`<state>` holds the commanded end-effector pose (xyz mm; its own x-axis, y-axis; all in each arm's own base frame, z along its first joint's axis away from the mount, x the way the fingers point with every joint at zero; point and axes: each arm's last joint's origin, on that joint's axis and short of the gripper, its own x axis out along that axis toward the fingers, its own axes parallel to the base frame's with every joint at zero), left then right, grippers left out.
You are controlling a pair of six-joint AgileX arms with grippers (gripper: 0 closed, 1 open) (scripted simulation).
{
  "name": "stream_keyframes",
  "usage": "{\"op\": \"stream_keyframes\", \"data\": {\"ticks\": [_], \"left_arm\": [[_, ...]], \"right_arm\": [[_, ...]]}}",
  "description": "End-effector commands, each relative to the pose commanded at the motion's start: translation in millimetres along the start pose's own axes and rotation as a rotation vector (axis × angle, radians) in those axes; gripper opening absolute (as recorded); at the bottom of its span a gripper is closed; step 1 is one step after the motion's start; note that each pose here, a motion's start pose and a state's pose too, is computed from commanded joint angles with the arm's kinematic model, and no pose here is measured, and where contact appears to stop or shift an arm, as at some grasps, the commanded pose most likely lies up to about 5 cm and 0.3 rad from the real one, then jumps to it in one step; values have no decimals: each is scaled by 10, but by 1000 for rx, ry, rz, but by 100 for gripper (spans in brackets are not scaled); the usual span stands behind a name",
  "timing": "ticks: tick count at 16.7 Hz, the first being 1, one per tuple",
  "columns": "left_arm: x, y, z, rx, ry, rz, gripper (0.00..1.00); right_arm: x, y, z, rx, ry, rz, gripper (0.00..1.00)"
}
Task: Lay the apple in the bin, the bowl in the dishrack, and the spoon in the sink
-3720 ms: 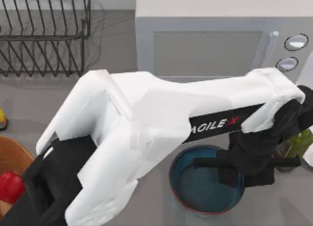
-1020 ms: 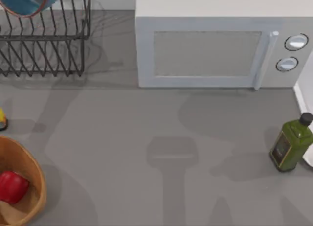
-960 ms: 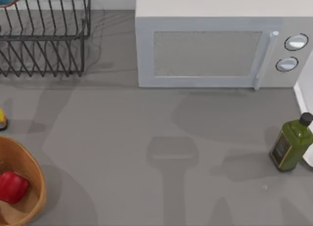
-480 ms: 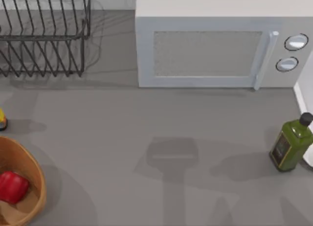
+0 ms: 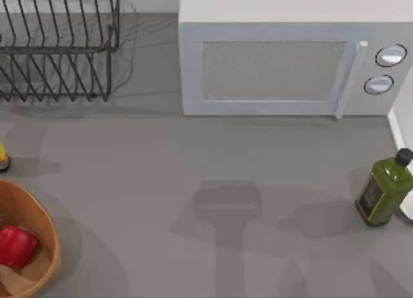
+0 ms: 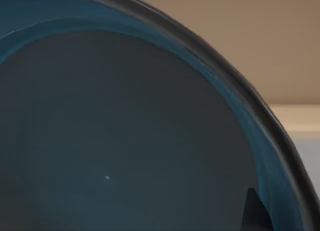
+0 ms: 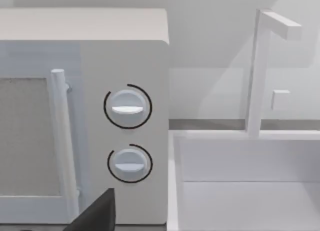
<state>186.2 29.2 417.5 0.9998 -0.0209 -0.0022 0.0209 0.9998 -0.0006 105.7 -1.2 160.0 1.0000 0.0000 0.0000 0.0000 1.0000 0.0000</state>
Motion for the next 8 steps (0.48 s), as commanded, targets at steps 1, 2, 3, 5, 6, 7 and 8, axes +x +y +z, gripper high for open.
{"op": "stream_keyframes", "data": {"ticks": [1, 2, 3, 5, 6, 7, 8], "left_arm": [[71, 9, -20, -1, 2, 0, 0], [177, 21, -57, -2, 6, -1, 0], [312, 37, -113, -4, 12, -1, 0], [651, 71, -281, -6, 21, -2, 0], [833, 88, -387, -5, 19, -2, 0], [1013, 102, -504, -4, 11, -2, 0], [1183, 113, -628, -1, -2, -1, 0]], "right_arm": [[0, 0, 0, 0, 0, 0, 100], [0, 0, 0, 0, 0, 0, 100], [0, 0, 0, 0, 0, 0, 100], [0, 0, 0, 0, 0, 0, 100], [0, 0, 0, 0, 0, 0, 100], [0, 0, 0, 0, 0, 0, 100], [0, 0, 0, 0, 0, 0, 100]]}}
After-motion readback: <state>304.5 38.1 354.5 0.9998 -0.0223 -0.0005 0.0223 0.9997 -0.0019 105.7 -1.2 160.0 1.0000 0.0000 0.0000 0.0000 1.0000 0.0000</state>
